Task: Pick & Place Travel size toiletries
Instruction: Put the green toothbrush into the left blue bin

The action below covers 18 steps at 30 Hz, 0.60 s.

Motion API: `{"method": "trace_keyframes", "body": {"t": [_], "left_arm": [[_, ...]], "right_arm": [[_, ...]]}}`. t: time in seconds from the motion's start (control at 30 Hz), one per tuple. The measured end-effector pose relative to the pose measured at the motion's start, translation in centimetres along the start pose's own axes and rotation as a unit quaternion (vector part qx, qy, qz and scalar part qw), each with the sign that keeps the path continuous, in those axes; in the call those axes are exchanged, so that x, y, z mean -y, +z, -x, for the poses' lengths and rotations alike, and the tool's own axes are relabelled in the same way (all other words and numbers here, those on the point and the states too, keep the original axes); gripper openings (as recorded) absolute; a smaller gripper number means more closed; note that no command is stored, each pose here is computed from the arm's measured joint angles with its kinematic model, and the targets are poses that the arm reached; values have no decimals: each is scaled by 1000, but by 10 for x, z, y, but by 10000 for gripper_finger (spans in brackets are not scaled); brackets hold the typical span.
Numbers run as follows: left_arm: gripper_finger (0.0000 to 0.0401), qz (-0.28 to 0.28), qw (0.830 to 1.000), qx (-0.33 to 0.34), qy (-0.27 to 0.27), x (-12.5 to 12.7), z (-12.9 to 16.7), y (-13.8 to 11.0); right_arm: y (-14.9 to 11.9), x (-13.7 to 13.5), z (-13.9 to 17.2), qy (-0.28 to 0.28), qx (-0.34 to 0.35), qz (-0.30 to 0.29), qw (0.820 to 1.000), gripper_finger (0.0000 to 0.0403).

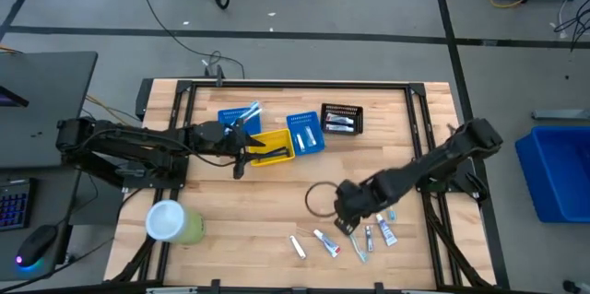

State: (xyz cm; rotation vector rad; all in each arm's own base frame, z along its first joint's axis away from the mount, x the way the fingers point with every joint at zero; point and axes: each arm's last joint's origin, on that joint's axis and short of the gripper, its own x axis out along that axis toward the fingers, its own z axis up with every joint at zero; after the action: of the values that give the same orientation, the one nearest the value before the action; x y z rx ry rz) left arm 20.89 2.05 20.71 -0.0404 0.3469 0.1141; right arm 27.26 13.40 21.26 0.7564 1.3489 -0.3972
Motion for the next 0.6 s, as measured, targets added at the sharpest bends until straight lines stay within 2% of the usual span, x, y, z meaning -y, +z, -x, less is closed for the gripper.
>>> {"method": "trace_keyframes", "body": {"t": [0.1, 0.3, 0.47, 0.6], "left_arm": [[153, 0, 1000, -1, 0, 0, -1, 0], [153, 3, 1000, -11, 1, 0, -4, -3], [153, 10, 1000, -15, 11, -1, -7, -5], [153, 10, 1000, -15, 16, -1, -8, -5]], "right_arm": [[-11, -9, -25, -11, -37, 12, 999, 179], [-21, -28, -68, 17, -62, 38, 997, 178], [-22, -26, -84, -9, -61, 42, 997, 169], [-21, -24, -85, -31, -43, 47, 997, 139]]}}
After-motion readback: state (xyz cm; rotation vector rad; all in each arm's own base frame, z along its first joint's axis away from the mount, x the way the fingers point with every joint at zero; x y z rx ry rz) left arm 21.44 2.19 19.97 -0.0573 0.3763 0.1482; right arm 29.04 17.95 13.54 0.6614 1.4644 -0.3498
